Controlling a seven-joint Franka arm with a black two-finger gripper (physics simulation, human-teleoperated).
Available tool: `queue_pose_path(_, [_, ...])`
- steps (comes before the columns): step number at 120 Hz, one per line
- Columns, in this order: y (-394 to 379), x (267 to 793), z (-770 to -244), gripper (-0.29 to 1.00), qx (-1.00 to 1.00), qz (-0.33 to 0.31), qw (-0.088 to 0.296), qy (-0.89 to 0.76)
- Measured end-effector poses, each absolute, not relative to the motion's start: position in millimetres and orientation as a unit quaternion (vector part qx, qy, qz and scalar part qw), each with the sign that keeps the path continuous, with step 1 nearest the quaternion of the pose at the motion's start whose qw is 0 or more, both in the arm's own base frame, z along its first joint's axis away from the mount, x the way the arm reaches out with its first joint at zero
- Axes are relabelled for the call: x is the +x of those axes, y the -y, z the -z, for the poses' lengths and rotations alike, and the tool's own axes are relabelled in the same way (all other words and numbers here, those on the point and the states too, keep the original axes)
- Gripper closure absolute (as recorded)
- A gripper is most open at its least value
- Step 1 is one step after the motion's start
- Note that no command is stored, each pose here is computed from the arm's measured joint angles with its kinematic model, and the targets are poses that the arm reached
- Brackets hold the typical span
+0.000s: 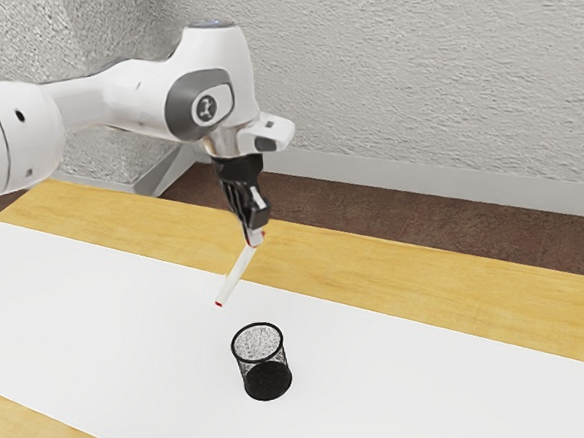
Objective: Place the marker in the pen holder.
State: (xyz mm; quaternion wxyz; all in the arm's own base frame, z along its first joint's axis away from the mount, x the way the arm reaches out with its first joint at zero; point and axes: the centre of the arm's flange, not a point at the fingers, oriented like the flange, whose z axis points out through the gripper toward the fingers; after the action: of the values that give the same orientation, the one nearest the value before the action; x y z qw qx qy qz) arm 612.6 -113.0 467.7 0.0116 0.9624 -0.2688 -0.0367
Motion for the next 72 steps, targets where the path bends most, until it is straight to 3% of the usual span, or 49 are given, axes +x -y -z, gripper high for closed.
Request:
queue_pose_path(20, [159, 590, -455, 0.74, 0.957, 0.075, 0.019, 0.281])
queue_pose_path(44, [130, 565, -439, 0.73, 0.964, 0.112, 0.037, 0.237])
queue_pose_path(54, [127, 556, -420, 0.64, 0.964, 0.136, 0.043, 0.226])
queue_pose_path(63, [138, 551, -413, 0.49, 0.962, 0.145, 0.047, 0.228])
queue_pose_path(72, [124, 558, -473, 0.34, 0.971, 0.092, 0.052, 0.216])
